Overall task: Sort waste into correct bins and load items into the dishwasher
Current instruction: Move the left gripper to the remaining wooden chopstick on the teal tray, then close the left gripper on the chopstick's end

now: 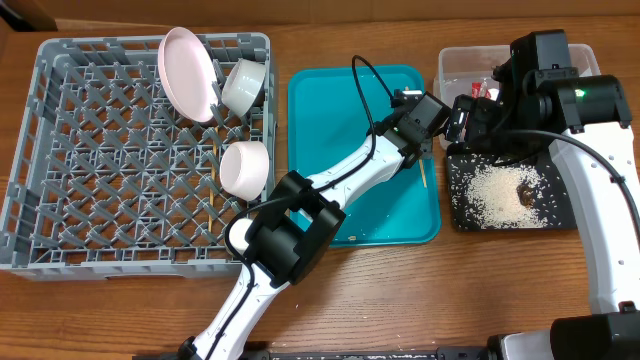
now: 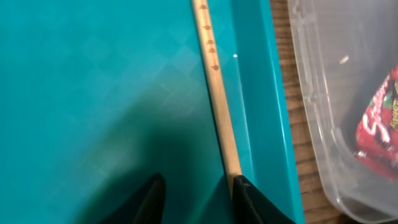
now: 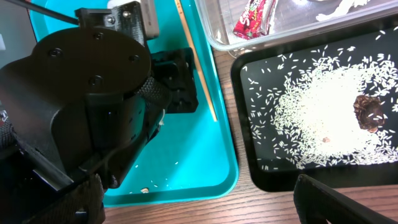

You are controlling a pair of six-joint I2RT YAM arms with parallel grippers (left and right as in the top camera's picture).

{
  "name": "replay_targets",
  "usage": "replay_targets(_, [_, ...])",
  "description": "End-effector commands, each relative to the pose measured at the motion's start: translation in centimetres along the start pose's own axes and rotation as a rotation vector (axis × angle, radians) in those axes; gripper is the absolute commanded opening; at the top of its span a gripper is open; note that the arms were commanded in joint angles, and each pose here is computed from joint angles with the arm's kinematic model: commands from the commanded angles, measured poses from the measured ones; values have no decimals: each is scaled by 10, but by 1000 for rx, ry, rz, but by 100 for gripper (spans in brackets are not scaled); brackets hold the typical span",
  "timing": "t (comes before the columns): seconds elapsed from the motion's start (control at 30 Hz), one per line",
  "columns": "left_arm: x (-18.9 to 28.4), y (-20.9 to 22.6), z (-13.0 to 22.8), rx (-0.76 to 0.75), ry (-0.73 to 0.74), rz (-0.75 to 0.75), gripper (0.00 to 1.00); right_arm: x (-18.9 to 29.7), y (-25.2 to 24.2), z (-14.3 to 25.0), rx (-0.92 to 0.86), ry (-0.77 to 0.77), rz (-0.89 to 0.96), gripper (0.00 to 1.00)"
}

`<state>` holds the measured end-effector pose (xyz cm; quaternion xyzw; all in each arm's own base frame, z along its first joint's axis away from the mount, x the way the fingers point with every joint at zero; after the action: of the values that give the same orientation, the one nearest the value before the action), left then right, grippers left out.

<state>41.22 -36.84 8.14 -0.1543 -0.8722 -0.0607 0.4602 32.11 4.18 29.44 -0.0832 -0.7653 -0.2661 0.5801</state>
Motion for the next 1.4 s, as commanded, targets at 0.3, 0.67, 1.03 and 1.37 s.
replay_targets(0.3, [-24, -1, 17, -174, 47, -19, 56, 2, 1, 0, 3, -4, -12, 100])
replay_targets(0.67, [13, -11, -23, -168, 12, -6, 54, 2, 1, 0, 3, -4, -12, 100])
replay_targets(1.03, [11, -11, -20, -99, 30, -11, 56, 2, 1, 0, 3, -4, -12, 100])
replay_targets(1.37, [-10, -13, -3, -60, 58, -22, 55, 2, 1, 0, 3, -4, -12, 100])
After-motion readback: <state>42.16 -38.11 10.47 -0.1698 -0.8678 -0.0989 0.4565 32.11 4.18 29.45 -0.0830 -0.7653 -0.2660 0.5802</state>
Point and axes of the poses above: each gripper's point midway between its finger pads, its own x axis back along the fingers, its own y axis along the line the jaws close on, z = x × y, the point moved 8 cm from there along x, back along the fingers, and after that the axes turned 15 degrees about -x, right-handed, at the moved point
